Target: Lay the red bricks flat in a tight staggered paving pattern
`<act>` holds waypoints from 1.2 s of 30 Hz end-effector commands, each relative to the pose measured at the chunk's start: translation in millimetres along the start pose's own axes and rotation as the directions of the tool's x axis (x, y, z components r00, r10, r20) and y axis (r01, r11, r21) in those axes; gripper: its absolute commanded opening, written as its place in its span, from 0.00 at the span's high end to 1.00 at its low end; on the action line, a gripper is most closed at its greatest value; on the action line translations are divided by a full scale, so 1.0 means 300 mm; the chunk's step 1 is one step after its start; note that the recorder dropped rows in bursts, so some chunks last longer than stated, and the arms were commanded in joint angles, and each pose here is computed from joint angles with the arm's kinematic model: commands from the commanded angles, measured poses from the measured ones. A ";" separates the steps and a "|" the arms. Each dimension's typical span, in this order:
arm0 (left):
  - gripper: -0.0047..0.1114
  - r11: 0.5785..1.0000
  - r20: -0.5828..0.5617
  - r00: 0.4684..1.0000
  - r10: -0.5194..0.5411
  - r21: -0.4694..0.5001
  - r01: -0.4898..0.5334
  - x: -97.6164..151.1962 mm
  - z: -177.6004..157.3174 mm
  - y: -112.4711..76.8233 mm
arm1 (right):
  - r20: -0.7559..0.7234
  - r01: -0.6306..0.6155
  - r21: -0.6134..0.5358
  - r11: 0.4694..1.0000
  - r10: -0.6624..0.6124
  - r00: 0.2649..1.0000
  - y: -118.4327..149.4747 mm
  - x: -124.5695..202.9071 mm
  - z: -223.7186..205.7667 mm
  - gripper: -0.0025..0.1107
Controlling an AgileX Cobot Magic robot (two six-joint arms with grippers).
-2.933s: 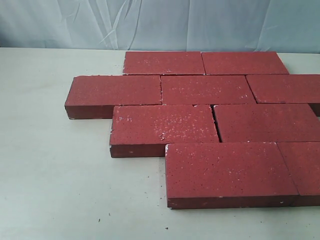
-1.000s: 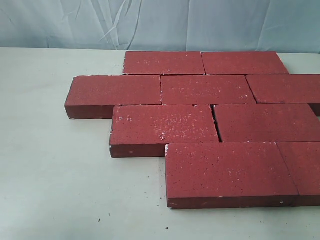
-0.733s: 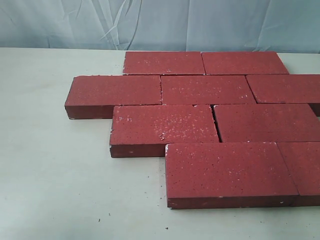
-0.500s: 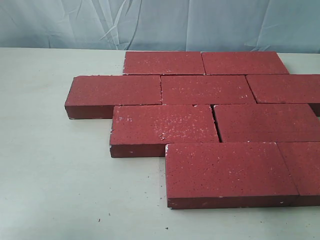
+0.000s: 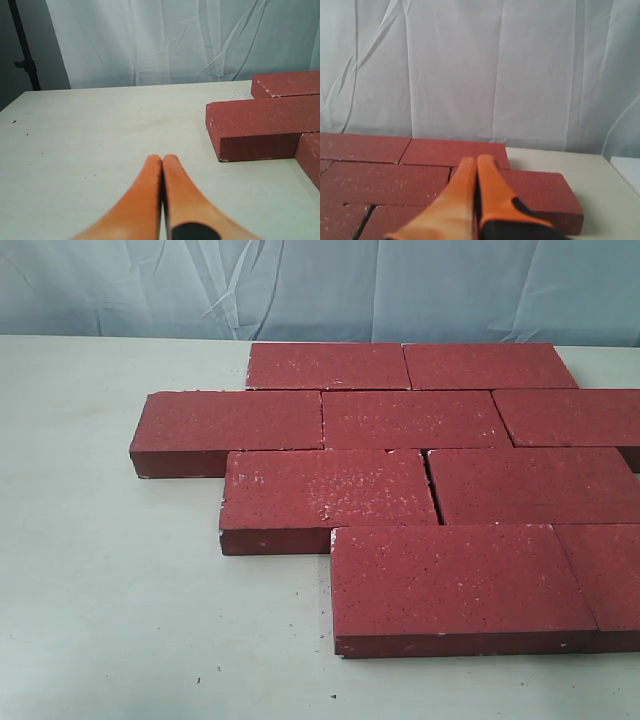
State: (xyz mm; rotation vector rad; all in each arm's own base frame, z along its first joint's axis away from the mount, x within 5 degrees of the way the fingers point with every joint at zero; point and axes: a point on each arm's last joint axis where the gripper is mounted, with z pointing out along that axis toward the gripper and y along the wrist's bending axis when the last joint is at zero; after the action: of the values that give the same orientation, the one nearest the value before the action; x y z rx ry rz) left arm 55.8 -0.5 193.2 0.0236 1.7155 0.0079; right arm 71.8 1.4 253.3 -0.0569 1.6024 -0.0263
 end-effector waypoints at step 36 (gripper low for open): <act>0.96 1.000 0.001 1.000 -0.009 -0.004 0.009 0.003 0.000 0.001 | -0.180 -0.053 0.007 0.999 0.053 0.982 0.010 0.226 -0.051 0.99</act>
State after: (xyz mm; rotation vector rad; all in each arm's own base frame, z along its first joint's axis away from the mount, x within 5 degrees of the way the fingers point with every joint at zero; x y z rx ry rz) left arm 55.8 -0.5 193.2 0.0236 1.7155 0.0079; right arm 54.7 1.0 185.8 -0.0086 1.7955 0.0184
